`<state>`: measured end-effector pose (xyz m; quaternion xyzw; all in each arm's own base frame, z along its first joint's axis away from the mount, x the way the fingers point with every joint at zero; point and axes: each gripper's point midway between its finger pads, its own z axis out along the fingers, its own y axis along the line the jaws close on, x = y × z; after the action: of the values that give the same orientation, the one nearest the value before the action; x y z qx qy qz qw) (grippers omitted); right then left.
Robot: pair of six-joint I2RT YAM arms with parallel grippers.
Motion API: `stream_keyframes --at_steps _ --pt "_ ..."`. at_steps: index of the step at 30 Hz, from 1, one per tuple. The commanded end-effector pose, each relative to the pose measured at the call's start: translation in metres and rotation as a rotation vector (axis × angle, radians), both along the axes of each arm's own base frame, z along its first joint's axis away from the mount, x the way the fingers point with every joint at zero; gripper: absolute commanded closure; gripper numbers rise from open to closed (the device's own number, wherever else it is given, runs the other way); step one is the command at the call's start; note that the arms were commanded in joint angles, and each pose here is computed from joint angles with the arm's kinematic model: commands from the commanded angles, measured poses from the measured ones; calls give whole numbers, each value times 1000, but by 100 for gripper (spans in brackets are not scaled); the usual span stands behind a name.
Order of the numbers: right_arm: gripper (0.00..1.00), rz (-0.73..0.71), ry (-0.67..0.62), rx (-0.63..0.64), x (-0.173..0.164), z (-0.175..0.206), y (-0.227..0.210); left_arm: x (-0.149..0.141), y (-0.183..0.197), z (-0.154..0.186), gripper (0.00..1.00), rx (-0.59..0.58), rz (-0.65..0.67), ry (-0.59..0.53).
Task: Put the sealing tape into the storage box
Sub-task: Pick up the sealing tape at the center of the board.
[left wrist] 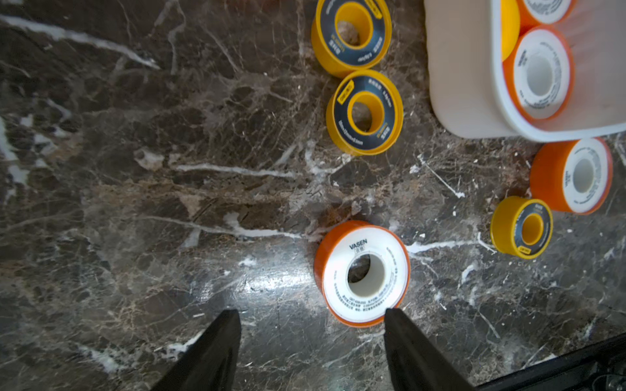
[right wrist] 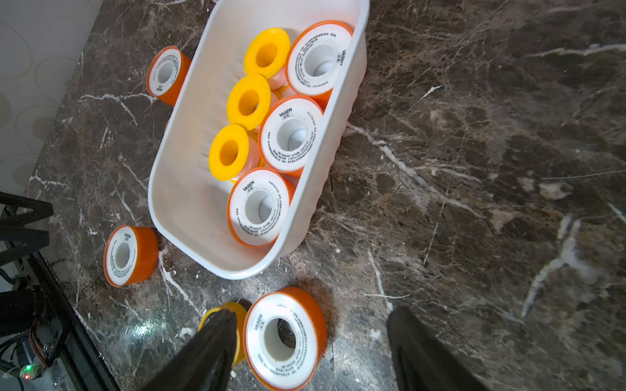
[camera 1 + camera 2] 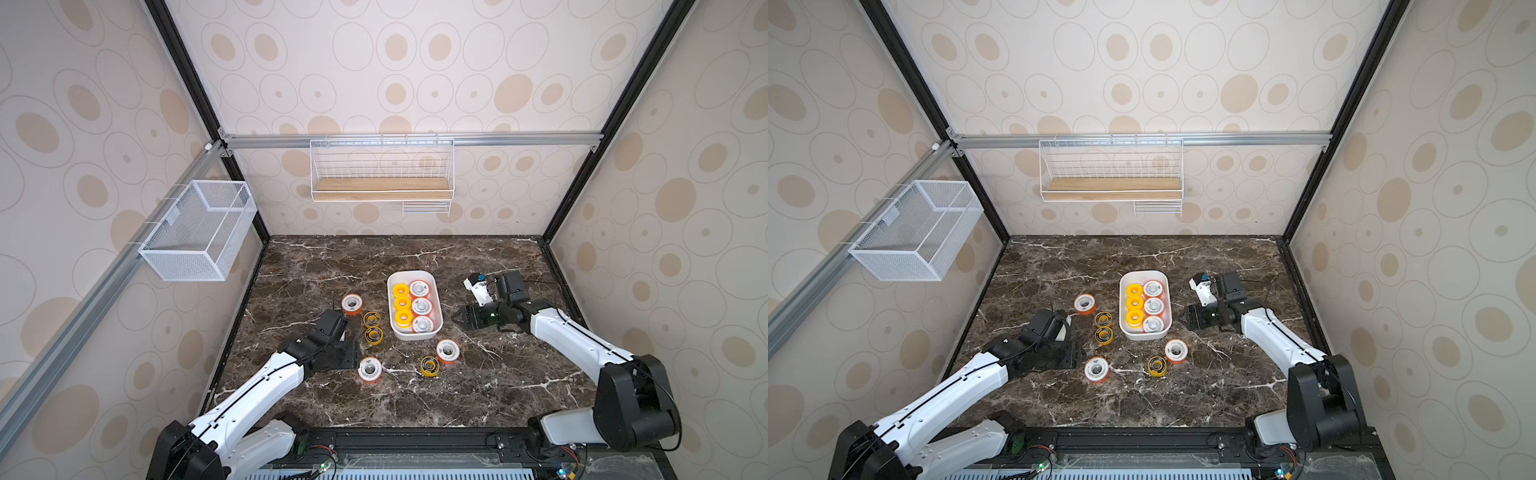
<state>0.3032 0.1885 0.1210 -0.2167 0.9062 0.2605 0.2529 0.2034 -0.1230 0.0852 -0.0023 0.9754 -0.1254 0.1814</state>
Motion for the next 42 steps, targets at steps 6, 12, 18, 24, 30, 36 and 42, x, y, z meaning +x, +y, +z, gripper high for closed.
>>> stream_keyframes --at_steps 6,12,18,24,30,36,42 --pt "24 -4 25 1 -2 -9 -1 -1 -16 -15 27 -66 -19 25" --pt "24 -4 34 -2 -2 -12 -1 3 -28 -24 32 -64 -65 35" --pt "24 -4 38 -1 -1 -12 -1 4 -24 -35 39 -16 -71 62" --pt "24 -3 42 -3 0 -13 0 4 -30 -38 43 -26 -101 69" --pt "24 -3 47 -3 0 -14 0 3 -34 -42 46 -23 -133 84" --pt "24 -5 51 -6 0 -15 0 2 -33 -50 52 40 -148 95" --pt "24 2 60 0 -1 -16 1 4 -21 -54 61 138 -134 93"
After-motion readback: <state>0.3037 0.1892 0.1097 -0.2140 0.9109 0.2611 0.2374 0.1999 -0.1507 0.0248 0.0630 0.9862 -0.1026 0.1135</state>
